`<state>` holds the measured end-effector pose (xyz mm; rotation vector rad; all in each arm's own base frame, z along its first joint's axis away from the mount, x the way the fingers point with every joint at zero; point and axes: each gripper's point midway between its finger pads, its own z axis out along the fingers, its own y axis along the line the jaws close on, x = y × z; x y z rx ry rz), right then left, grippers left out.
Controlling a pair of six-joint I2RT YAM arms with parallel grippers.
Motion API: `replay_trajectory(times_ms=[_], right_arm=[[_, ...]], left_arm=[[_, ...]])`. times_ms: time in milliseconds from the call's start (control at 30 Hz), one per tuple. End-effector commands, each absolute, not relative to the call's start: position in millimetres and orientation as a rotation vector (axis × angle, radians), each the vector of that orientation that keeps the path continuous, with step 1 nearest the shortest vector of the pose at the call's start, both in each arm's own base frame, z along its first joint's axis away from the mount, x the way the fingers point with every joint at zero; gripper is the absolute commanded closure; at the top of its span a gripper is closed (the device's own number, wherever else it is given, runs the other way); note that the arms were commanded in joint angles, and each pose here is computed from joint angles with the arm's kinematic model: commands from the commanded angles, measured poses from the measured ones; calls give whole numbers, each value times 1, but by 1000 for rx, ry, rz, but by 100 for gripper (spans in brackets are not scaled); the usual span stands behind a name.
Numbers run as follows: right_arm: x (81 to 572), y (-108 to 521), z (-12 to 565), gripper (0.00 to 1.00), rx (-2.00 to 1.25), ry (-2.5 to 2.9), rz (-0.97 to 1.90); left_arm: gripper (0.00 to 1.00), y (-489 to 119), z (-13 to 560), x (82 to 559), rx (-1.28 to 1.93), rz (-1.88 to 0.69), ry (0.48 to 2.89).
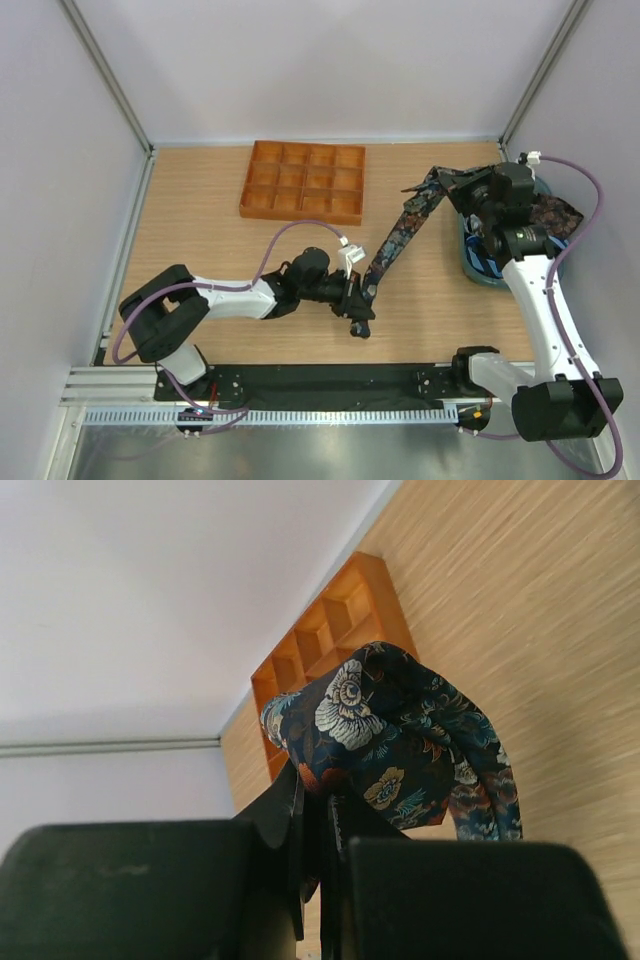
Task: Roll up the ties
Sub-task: Move the tie to the center of the board, then flatten the tie
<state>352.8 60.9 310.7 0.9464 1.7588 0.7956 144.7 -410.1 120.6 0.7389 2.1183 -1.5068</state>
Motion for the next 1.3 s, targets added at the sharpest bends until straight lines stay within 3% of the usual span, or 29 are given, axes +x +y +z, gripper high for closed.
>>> replay_trajectory(times_ms=[0,100,167,200,233,267,367,600,700,767,1033,1200,1267], right_arm=[[376,42,345,99,863,1585,715],[410,26,329,99,898,1585,605],[431,18,344,72,884,1540,602],[447,5,369,27,846,1456,622],[465,0,361,6,842,1463,614],[474,-6,360,1,856,1465,603],[492,-4,367,0,798,1489,667],[473,14,329,1,697,1649,656],[457,38,293,22,576,1822,629],[442,52,260,26,554,1963,572],[389,87,145,25,358,2314,-2],[382,71,105,37,298,2423,-231],[382,66,92,38,276,2444,-317]], left_arm=[[100,-400,114,111,797,-1637,2259],[100,-405,117,118,818,-1598,2266],[100,-404,115,122,836,-1548,2310],[100,-409,125,126,851,-1553,2288],[100,-409,126,126,851,-1546,2306],[100,-409,129,126,853,-1550,2304],[100,-403,134,120,853,-1561,2322],[100,-364,103,107,739,-1560,2440],[100,-355,100,105,704,-1584,2439],[100,-352,97,104,698,-1570,2443],[100,-342,78,109,644,-1482,2492],[100,-335,76,106,620,-1478,2499],[100,-332,77,106,611,-1474,2488]])
